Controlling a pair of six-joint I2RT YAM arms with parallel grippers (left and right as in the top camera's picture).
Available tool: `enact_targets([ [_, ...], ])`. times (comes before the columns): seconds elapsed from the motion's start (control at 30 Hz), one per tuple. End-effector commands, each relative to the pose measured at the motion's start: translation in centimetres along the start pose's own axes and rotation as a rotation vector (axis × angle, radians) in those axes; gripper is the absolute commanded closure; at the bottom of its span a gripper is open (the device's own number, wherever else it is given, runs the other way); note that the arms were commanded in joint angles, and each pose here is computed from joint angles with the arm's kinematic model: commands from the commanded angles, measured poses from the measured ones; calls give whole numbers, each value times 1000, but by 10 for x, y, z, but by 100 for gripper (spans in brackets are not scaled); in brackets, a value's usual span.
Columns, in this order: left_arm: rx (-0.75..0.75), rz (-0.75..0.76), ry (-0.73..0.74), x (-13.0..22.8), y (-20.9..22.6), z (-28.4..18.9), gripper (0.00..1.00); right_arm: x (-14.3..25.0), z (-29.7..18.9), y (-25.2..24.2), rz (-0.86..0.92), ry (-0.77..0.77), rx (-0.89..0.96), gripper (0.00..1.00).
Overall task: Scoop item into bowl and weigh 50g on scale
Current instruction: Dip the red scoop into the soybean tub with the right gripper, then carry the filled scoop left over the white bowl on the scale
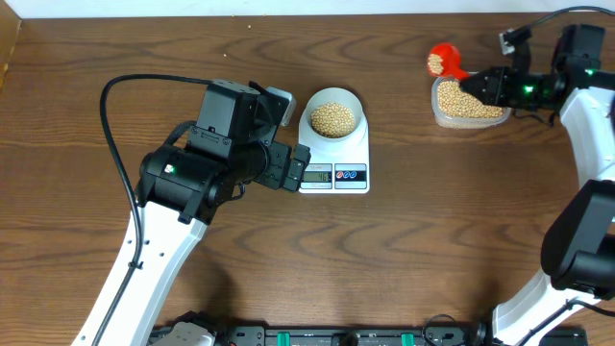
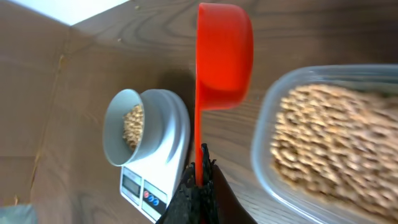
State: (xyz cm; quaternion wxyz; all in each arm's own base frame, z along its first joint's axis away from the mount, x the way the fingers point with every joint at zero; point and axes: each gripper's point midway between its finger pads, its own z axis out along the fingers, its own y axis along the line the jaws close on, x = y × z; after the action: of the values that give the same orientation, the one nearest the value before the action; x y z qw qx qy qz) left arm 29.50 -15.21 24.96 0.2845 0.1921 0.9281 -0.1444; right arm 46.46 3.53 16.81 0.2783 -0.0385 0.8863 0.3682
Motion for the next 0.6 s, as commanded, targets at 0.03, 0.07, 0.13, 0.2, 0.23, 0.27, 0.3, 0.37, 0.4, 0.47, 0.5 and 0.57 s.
enact_targets([
  [0.03, -12, 14, -2, -2, 3, 0, 2, -10, 9, 48, -111, -11, -86, 99],
  [0.07, -12, 14, -2, -2, 3, 0, 2, -10, 13, 53, -125, -7, -94, 99],
  [0.13, -12, 14, -2, -2, 3, 0, 2, -9, 20, 64, -155, -1, -111, 99],
  [0.2, -12, 14, -2, -2, 3, 0, 2, -8, 27, 73, -177, 4, -124, 99],
  [0.23, -12, 14, -2, -2, 3, 0, 2, -7, 30, 77, -190, 8, -132, 99],
  [0.27, -12, 14, -2, -2, 3, 0, 2, -6, 34, 81, -200, 12, -133, 99],
  [0.3, -12, 14, -2, -2, 3, 0, 2, -5, 37, 85, -211, 17, -133, 99],
  [0.37, -12, 14, -2, -2, 3, 0, 2, -3, 44, 91, -234, 26, -126, 99],
  [0.4, -12, 14, -2, -2, 3, 0, 2, -2, 47, 93, -243, 31, -121, 99],
  [0.47, -12, 14, -2, -2, 3, 0, 2, 1, 53, 98, -261, 37, -117, 99],
  [0.5, -12, 14, -2, -2, 3, 0, 2, 2, 56, 102, -283, 41, -122, 99],
  [0.57, -12, 14, -2, -2, 3, 0, 2, 6, 60, 109, -320, 50, -134, 99],
])
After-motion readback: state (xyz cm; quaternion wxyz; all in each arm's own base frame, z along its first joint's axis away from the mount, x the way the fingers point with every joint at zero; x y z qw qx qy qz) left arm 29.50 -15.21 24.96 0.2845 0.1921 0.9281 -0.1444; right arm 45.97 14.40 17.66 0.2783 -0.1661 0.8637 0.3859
